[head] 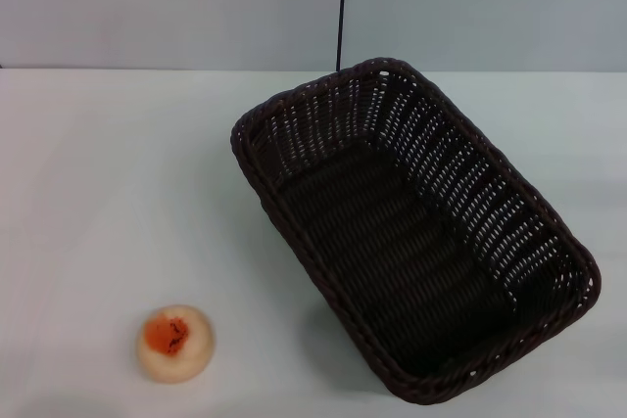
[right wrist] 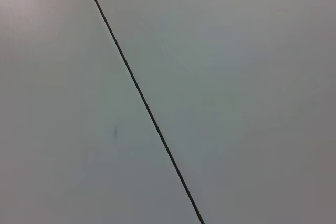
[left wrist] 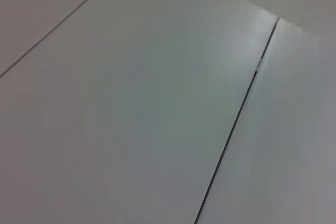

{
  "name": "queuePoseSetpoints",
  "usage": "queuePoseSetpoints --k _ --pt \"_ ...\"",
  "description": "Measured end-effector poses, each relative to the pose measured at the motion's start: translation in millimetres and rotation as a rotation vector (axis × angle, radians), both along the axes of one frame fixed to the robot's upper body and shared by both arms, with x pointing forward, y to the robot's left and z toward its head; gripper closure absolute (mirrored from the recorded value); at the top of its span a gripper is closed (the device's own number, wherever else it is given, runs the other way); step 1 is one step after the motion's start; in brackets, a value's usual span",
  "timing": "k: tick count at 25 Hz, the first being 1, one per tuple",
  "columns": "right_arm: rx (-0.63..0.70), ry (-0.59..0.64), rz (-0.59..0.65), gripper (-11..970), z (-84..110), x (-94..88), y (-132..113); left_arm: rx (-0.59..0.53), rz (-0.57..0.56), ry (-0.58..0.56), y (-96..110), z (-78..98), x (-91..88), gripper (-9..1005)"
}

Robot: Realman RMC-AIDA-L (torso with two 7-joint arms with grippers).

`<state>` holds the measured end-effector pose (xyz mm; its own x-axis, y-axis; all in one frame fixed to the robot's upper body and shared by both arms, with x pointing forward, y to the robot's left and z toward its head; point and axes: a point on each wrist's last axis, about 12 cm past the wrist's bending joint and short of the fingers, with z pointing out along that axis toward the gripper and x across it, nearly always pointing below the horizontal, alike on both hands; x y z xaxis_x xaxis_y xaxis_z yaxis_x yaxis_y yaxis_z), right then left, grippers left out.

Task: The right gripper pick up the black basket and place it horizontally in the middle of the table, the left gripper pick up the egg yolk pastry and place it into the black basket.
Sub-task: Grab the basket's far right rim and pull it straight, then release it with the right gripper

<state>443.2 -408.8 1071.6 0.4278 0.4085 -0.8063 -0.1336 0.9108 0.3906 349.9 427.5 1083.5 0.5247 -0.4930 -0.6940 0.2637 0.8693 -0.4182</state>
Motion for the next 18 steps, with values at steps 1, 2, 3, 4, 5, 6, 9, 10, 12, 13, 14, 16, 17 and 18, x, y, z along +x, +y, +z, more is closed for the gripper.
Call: queuePoseSetpoints --k 1,2,3,4,5,6,9,10,12,13,14,16,17,18 --pt "0.0 0.0 0.0 590 0.0 0.4 0 0.0 0.0 -0.001 0 0.1 0.3 561" --pt "0.0 0.001 0.001 589 0.0 0.7 0 0.0 0.001 -0.002 0 0.2 0.5 554" --pt "-0.001 0.002 0.004 588 0.1 1.2 1 -0.001 0.0 -0.004 0 0.4 1.6 548" --pt "-0.003 0.003 0.008 586 0.2 1.5 1 -0.001 0.0 -0.004 0 0.4 1.6 541" --pt "-0.003 0.003 0.008 585 0.2 1.5 1 -0.002 -0.002 -0.004 0 0.5 2.2 535" --pt "-0.01 0.005 0.017 583 0.8 2.4 1 -0.002 -0.003 -0.005 0 0.6 2.6 529" --pt "-0.04 0.022 0.105 578 7.0 7.9 1 -0.007 -0.002 -0.007 -1 0.4 3.2 509" --pt "-0.051 0.038 0.166 577 11.2 11.3 2 -0.01 0.0 -0.008 -1 0.1 3.2 503" --pt "-0.069 0.073 0.295 574 23.7 19.5 0 -0.011 -0.002 -0.011 -1 0.2 4.3 467" --pt "-0.092 0.111 0.405 573 37.4 26.4 -2 -0.012 -0.004 -0.013 -1 0.5 5.5 448" --pt "-0.092 0.111 0.405 571 37.4 26.4 -2 -0.012 -0.004 -0.013 -1 0.5 5.5 430" --pt "-0.137 0.17 0.527 568 55.2 34.3 -2 -0.012 -0.007 -0.016 -2 0.8 7.0 412" --pt "-0.171 0.201 0.585 566 65.1 37.9 -1 -0.012 -0.008 -0.017 -2 0.9 7.6 413" --pt "-0.229 0.263 0.683 565 83.6 44.2 2 -0.013 -0.008 -0.018 -2 1.0 8.0 413"
